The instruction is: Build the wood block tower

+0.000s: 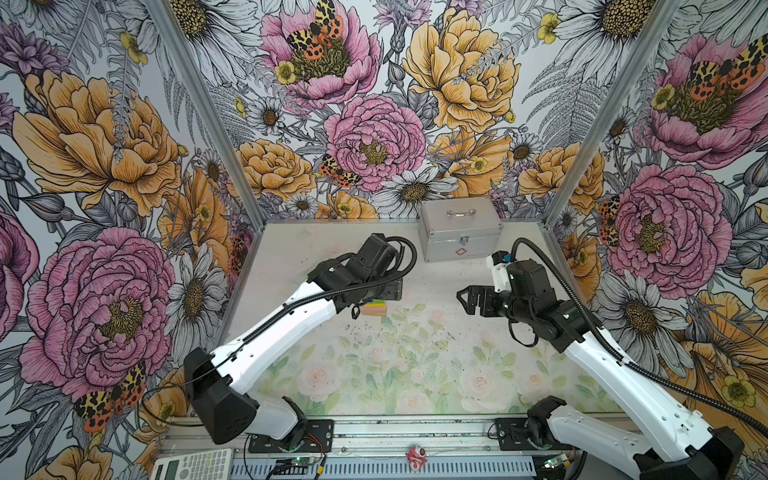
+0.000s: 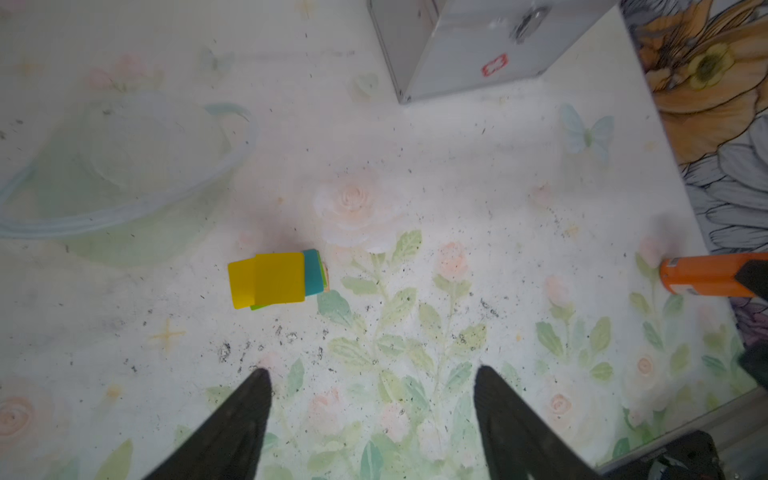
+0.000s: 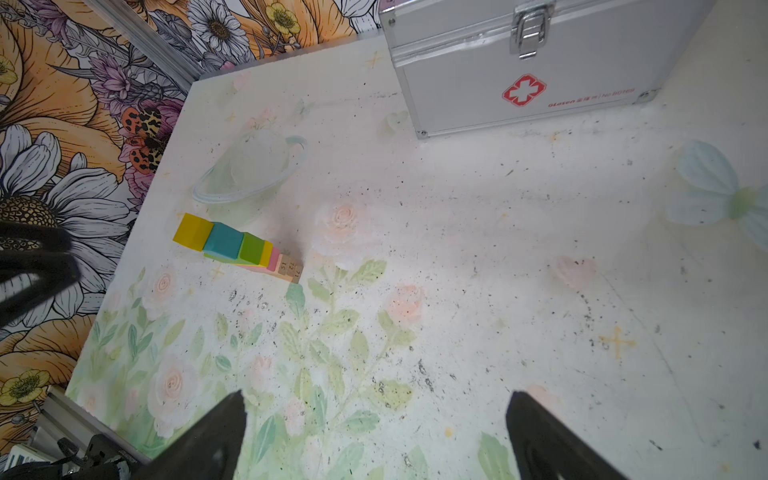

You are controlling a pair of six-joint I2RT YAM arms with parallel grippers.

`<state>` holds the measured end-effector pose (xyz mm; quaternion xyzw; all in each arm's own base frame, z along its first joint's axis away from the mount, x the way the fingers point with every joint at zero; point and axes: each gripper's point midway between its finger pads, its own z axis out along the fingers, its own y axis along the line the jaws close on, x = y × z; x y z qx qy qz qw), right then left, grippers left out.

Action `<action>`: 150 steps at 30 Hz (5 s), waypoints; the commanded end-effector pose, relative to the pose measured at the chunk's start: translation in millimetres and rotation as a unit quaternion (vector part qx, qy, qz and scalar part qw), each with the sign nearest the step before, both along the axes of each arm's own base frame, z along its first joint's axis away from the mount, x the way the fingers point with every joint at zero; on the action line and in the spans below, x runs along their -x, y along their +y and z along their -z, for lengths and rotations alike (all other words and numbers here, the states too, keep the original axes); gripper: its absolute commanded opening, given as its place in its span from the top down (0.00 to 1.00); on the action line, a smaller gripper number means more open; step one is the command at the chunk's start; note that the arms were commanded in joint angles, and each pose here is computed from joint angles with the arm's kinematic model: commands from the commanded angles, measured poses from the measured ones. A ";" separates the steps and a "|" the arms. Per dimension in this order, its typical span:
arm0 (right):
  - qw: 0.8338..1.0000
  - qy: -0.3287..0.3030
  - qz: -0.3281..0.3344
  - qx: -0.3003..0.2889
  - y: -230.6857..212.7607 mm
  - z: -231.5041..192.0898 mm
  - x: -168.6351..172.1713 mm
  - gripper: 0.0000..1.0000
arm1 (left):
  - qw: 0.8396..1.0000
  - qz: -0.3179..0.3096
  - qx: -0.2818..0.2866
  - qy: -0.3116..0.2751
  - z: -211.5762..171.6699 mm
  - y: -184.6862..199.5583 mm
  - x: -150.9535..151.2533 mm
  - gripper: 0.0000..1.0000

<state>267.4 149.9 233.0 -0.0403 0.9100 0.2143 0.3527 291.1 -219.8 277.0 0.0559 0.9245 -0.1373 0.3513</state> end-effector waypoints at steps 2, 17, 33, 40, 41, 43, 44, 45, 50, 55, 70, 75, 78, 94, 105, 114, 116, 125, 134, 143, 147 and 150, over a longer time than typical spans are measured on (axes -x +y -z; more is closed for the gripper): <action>0.998 -0.052 0.021 0.038 -17.1 -28.6 -4.9 0.00 | 0.993 -0.077 -0.003 -0.093 -51.5 65.5 2.1 0.01; 0.966 -0.037 0.216 0.138 -116.4 10.9 -54.8 0.00 | 0.900 -0.361 -0.036 -0.242 15.5 235.7 -4.7 0.01; 0.923 -0.180 0.291 0.174 -147.7 27.0 -76.7 0.00 | 0.888 -0.345 -0.073 -0.296 79.2 254.6 -23.5 0.01; 0.914 -0.171 0.301 0.212 -158.9 39.8 -83.2 0.00 | 0.886 -0.347 -0.067 -0.301 84.9 266.7 -27.3 0.01; 0.914 -0.171 0.302 0.213 -159.6 42.1 -83.7 0.00 | 0.886 -0.348 -0.073 -0.297 88.1 269.4 -27.4 0.01; 0.913 -0.169 0.305 0.213 -161.8 50.2 -84.6 0.00 | 0.888 -0.350 -0.080 -0.288 93.7 273.4 -27.4 0.01; 0.913 -0.166 0.306 0.215 -163.2 55.6 -84.7 0.00 | 0.890 -0.347 -0.078 -0.284 97.7 273.3 -27.3 0.01; 0.912 -0.164 0.308 0.217 -164.7 61.1 -84.9 0.00 | 0.890 -0.348 -0.075 -0.285 100.0 273.6 -26.7 0.01; 0.905 -0.170 0.312 0.233 -173.0 71.2 -86.5 0.00 | 0.888 -0.345 -0.069 -0.297 105.8 273.9 -29.2 0.01; 0.892 -0.196 0.328 0.243 -185.4 74.6 -85.1 0.00 | 0.894 -0.347 -0.069 -0.275 126.5 279.8 -43.9 0.01; 0.884 -0.242 0.332 0.222 -195.2 92.3 -100.7 0.00 | 0.871 -0.364 -0.074 -0.321 117.3 299.1 -53.1 0.01; 0.881 -0.261 0.320 0.230 -193.1 88.8 -107.0 0.00 | 0.862 -0.357 -0.073 -0.351 113.1 298.6 -55.0 0.01; 0.880 -0.274 0.315 0.227 -193.6 90.5 -109.3 0.00 | 0.871 -0.331 -0.057 -0.357 124.2 290.8 -68.6 0.01; 0.916 -0.256 0.246 0.187 -183.6 120.6 -133.1 0.00 | 0.922 -0.210 -0.064 -0.319 146.0 249.1 -112.5 0.01; 0.916 -0.258 0.245 0.184 -183.7 119.3 -132.3 0.00 | 0.920 -0.218 -0.082 -0.315 146.5 248.2 -113.2 0.01; 0.916 -0.258 0.245 0.185 -183.6 119.8 -132.2 0.00 | 0.919 -0.219 -0.083 -0.316 146.0 248.1 -112.7 0.01; 0.916 -0.258 0.245 0.184 -183.5 119.6 -132.3 0.00 | 0.920 -0.218 -0.083 -0.315 146.8 247.4 -112.4 0.01; 0.916 -0.258 0.245 0.184 -183.6 119.3 -132.4 0.00 | 0.920 -0.218 -0.083 -0.316 146.0 247.6 -112.9 0.01; 0.916 -0.258 0.245 0.184 -183.6 119.7 -132.3 0.00 | 0.920 -0.218 -0.083 -0.315 146.7 247.5 -112.5 0.01; 0.916 -0.258 0.245 0.184 -183.4 119.3 -132.6 0.00 | 0.920 -0.218 -0.083 -0.315 146.7 247.7 -112.3 0.01; 0.916 -0.258 0.245 0.185 -183.4 119.7 -132.4 0.00 | 0.920 -0.218 -0.083 -0.316 146.1 247.6 -112.6 0.01; 0.916 -0.259 0.245 0.184 -183.5 118.9 -132.6 0.00 | 0.920 -0.218 -0.083 -0.315 147.0 247.6 -112.4 0.01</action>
